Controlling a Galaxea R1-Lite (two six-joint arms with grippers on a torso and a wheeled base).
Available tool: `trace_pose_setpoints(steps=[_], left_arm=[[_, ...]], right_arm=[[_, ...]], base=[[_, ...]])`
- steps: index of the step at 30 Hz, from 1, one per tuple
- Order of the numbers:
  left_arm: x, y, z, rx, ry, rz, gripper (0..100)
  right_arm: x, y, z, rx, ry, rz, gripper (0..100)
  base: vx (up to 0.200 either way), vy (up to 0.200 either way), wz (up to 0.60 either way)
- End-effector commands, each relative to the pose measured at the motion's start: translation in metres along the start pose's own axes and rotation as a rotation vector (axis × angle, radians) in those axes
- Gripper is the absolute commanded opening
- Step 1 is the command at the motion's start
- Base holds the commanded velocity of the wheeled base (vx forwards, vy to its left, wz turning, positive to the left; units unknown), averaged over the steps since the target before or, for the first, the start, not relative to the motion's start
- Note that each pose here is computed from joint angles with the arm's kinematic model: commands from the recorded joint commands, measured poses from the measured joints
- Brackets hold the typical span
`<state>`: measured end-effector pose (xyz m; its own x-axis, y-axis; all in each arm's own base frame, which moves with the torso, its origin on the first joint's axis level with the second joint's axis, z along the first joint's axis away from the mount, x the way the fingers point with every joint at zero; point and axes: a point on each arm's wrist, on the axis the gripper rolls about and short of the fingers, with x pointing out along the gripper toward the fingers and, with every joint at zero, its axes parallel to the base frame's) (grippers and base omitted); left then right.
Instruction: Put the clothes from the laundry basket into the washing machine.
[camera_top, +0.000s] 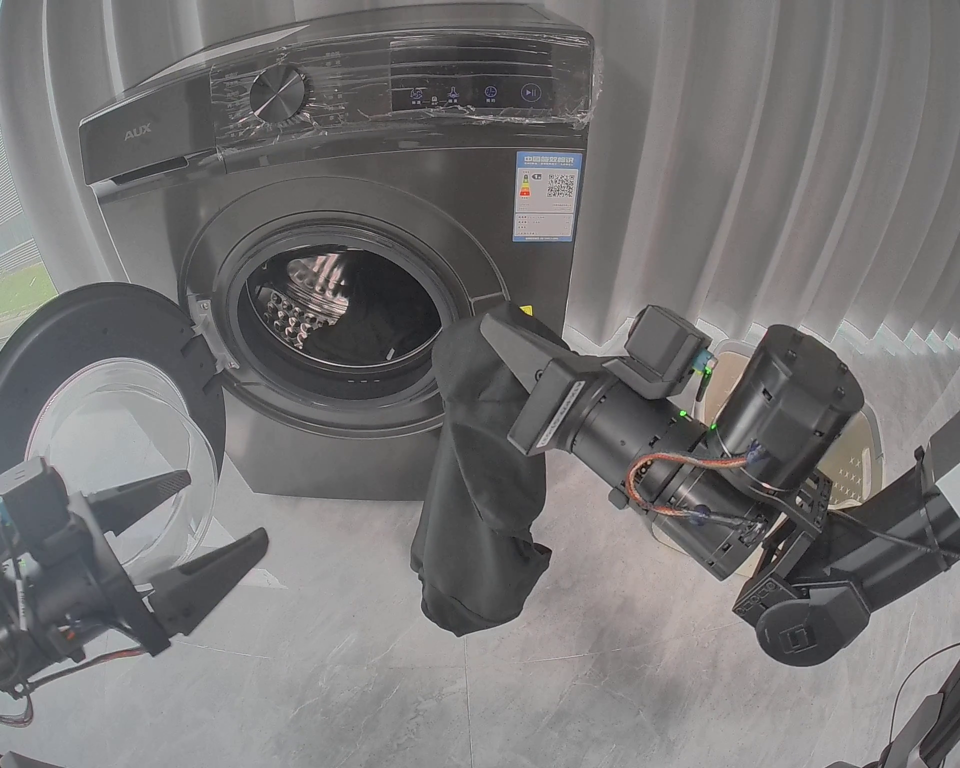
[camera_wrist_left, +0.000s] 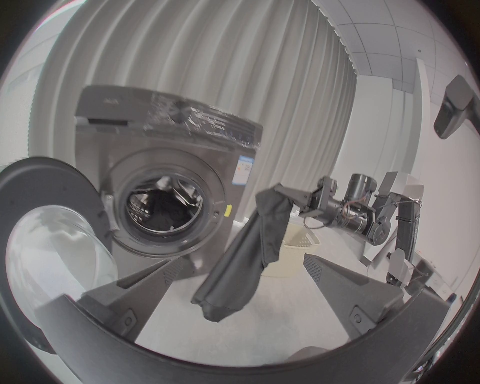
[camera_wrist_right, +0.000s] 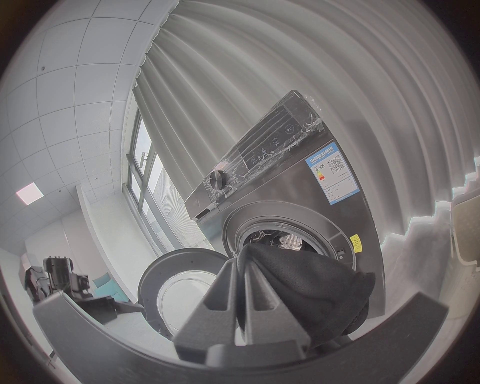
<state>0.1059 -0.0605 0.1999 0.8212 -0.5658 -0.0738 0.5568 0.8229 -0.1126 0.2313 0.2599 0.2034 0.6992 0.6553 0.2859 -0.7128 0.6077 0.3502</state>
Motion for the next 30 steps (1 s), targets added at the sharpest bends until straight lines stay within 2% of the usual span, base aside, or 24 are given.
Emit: trace_pose_setpoints(steps=[1,2,4,9,11,19,24,26,27,30], left_arm=[[0.047,-0.006,-0.022,-0.04,0.165,-0.059,100],[0.047,-0.006,-0.022,-0.04,0.165,-0.059,100],[0.06,-0.007,-0.024,-0.058,0.178,-0.062,100],[0.082,-0.019,-0.025,-0.145,0.173,-0.113,100],[0.086,-0.025,-0.028,-0.16,0.186,-0.142,100],[0.117,-0.034,-0.04,-0.177,0.245,-0.161,100],[0.135,-0.046,-0.05,-0.187,0.233,-0.204,100],[0.136,-0.047,-0.051,-0.189,0.232,-0.207,100],[0.146,-0.052,-0.058,-0.213,0.219,-0.225,100],[0.16,-0.053,-0.069,-0.215,0.211,-0.228,100]], right_arm=[[0.006,0.0,0.001,0.005,-0.009,-0.001,0],[0.006,0.0,0.0,0.005,-0.007,-0.001,0],[0.006,-0.001,-0.002,0.006,-0.002,-0.002,0],[0.007,-0.001,-0.003,0.023,0.0,-0.004,0],[0.007,-0.001,-0.003,0.023,0.0,-0.004,0],[0.007,-0.001,-0.003,0.023,-0.006,-0.002,0],[0.007,-0.001,-0.003,0.024,-0.007,-0.001,0],[0.007,-0.001,-0.003,0.024,-0.007,-0.001,0],[0.006,-0.001,-0.003,0.025,-0.007,-0.001,0],[0.006,0.0,-0.003,0.024,-0.007,0.0,0]], base=[[0.0,0.0,0.0],[0.0,0.0,0.0],[0.0,0.0,0.0],[0.0,0.0,0.0],[0.0,0.0,0.0],[0.0,0.0,0.0],[0.0,0.0,0.0],[0.0,0.0,0.0],[0.0,0.0,0.0],[0.0,0.0,0.0]])
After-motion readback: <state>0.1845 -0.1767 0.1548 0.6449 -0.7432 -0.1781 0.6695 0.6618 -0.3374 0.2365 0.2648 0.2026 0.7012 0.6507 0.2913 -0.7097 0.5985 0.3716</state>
